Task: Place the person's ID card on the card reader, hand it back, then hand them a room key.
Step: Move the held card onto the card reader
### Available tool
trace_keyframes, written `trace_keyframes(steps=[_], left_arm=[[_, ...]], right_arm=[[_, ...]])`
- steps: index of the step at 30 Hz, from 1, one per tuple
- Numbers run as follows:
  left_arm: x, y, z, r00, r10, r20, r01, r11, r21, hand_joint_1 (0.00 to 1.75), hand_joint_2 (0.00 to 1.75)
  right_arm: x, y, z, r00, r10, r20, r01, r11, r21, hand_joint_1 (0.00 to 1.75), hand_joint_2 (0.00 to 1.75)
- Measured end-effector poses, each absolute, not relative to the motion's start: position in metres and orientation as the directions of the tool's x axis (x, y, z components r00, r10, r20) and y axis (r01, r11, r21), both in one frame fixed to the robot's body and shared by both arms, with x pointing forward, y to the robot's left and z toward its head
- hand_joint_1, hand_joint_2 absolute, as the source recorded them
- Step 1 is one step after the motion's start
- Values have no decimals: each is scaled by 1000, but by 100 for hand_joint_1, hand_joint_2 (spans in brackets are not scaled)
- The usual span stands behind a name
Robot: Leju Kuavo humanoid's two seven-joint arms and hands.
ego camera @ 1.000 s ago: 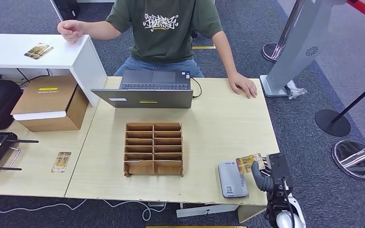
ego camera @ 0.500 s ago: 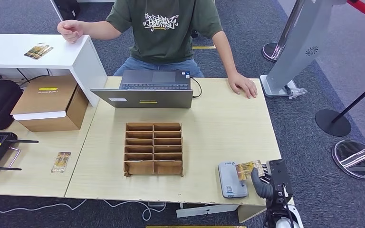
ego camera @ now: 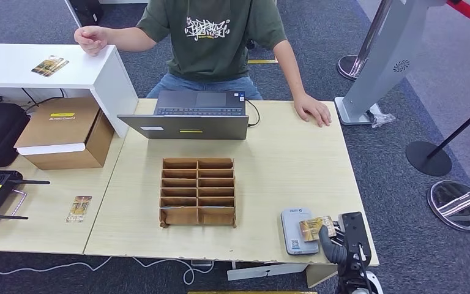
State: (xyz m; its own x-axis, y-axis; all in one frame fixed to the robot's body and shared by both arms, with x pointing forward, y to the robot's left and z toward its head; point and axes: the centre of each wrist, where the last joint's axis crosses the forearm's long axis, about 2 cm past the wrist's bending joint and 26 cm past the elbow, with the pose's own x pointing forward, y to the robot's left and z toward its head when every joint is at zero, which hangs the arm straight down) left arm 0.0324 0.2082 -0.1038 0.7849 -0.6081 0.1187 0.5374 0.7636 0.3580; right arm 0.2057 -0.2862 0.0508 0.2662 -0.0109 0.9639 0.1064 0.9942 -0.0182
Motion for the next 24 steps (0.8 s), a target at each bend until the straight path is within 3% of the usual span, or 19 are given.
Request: trace_keyframes(steps=[24], left_arm=[[33,208,-104,765,-635,109,566,744,355,0,0]], right_arm=[[220,-279,48,320,93,943,62,991,-119,175,175]])
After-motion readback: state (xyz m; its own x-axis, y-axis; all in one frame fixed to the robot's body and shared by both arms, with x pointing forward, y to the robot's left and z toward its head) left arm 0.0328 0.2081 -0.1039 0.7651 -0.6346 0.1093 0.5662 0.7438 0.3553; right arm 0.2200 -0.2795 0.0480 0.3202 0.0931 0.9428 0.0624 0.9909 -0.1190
